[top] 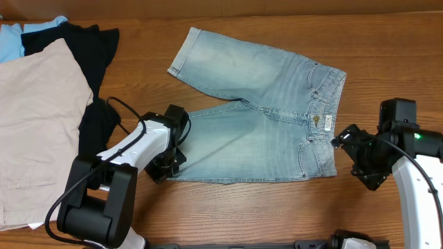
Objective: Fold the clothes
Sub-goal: 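Grasp the lower leg hem with left gripper, waist corner with right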
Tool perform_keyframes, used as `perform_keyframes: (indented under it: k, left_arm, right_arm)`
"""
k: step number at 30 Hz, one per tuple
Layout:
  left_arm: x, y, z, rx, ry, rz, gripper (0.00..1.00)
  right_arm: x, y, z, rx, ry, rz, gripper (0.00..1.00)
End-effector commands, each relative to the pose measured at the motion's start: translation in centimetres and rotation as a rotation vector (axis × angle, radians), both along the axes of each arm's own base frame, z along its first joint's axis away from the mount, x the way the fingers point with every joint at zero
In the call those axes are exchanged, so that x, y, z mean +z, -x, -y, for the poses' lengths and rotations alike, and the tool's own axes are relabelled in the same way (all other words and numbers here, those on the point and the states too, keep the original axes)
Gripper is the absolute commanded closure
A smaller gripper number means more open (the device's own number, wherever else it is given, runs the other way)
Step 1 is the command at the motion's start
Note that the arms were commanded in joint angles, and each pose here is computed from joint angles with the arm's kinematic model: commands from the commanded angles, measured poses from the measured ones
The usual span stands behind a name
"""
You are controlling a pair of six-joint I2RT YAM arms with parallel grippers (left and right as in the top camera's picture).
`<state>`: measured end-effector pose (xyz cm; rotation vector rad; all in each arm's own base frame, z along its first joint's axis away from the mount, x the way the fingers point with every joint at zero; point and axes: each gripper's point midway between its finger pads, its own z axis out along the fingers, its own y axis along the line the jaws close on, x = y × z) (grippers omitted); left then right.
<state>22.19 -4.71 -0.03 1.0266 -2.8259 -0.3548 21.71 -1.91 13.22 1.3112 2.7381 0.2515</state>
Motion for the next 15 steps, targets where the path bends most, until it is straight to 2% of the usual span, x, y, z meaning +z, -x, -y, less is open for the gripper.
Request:
perform_keyframes:
  k: [1,10,15]
  left_arm:
    - [0.8,-1.8,-2.3,-0.035,-0.101,0.034,0.96]
    - [2.0,-4.9,-2.2,-0.022,-0.101,0.127,0.96]
    - [2.0,-4.9,-2.1,-0.023,-0.097,0.131,0.96]
  right_arm:
    - [-1.4,0.5,0.1,-0.019,0.003,-0.06,0.0]
    - [-6.5,3.4,-2.1,-0.056,-0.103,-0.169,0.01]
    - [-9.1,3.5,-4.2,-0.054,-0.147,-0.152,0.21]
